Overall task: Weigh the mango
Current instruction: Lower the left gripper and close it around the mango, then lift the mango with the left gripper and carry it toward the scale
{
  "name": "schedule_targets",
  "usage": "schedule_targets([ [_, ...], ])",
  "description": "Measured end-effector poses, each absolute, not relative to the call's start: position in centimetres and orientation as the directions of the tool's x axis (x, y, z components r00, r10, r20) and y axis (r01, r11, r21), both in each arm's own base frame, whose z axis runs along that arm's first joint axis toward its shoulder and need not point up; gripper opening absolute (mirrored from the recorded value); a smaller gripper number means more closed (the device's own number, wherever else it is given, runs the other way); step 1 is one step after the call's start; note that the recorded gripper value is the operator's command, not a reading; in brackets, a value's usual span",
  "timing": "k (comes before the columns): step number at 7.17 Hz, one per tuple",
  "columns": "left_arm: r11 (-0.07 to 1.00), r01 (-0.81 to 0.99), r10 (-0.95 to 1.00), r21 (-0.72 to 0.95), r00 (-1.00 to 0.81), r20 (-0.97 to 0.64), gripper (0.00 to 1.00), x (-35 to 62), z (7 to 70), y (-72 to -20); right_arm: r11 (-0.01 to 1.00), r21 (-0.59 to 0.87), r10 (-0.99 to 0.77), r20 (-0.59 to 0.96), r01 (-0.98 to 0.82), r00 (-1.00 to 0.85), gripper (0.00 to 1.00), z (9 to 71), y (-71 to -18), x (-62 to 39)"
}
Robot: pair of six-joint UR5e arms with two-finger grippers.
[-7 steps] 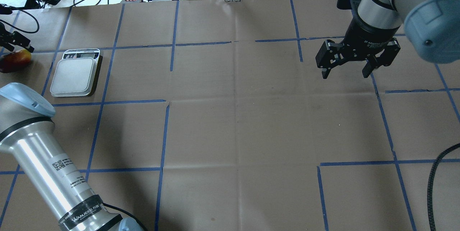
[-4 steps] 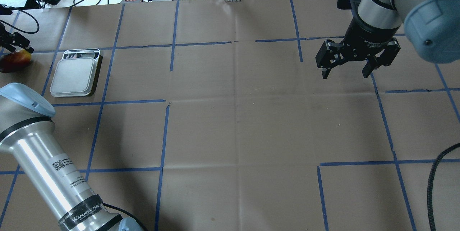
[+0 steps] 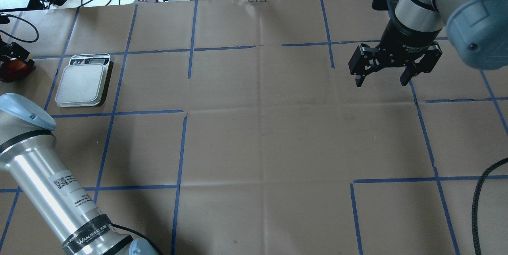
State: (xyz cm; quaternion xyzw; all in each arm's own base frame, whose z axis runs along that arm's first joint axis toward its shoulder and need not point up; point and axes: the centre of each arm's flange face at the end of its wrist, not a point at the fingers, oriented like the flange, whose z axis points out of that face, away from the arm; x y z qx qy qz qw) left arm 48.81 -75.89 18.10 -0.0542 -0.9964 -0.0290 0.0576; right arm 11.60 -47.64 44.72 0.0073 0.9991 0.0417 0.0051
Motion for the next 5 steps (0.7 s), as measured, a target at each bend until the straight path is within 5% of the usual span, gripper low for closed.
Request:
schedule_targets([
  [2,0.989,0.113,0.100,0.100,-0.986,0.133,0.79,48.95,17.73,-75.15,0.996,0.083,0.015,-0.010,0.014,-1.000,1.00,44.72,-47.64,11.60],
  [5,0.984,0.116,0.097,0.134,-0.986,0.139,0.37,49.04,17.42,-74.69,0.996,0.083,0.015,-0.010,0.014,-1.000,1.00,44.72,-47.64,11.60],
])
